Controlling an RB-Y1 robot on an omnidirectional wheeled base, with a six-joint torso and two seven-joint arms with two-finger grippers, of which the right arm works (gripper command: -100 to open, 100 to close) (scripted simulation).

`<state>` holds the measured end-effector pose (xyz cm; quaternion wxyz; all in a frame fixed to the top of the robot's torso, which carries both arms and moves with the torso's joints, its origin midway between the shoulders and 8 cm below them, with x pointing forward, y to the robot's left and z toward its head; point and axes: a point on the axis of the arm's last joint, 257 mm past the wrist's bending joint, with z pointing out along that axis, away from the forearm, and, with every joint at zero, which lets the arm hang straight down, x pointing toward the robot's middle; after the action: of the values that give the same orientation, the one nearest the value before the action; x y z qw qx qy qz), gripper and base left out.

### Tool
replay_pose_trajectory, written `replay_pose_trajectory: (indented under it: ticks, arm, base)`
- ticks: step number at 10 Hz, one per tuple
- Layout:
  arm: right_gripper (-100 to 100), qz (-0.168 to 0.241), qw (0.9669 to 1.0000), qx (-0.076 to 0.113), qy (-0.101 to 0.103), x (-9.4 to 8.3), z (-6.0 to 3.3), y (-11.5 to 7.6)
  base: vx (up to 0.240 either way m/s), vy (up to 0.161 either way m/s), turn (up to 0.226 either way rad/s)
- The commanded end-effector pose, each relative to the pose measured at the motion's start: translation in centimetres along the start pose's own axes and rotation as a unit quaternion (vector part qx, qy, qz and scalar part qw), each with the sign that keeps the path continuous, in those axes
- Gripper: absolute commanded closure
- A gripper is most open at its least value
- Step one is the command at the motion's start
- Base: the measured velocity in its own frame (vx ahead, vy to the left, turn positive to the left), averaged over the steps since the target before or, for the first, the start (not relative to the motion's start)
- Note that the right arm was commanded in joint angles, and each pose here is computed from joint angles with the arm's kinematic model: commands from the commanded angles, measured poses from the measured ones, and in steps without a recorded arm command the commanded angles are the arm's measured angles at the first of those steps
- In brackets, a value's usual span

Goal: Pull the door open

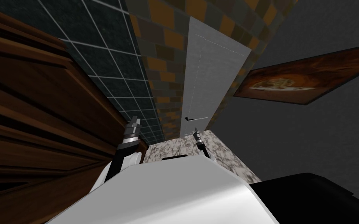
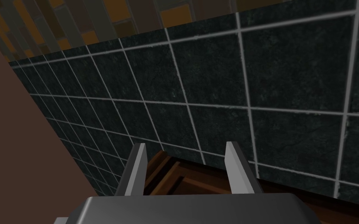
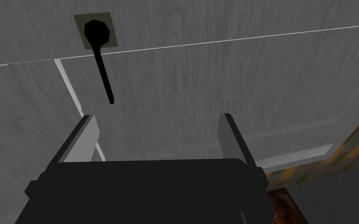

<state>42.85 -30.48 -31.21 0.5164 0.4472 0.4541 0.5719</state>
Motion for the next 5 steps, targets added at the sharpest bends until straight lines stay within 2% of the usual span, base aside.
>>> replay_pose_trajectory:
  ticks: [1,5]
  arm:
    - [-100,-0.002,0.9999,0.012,-0.001,-0.4,-0.4,-1.2]
    - [-100,-0.008,0.9992,0.038,-0.003,-1.7,-1.18,-3.3]
  base:
    - [0.08,-0.029,0.074]
    - [0.089,-0.044,0.079]
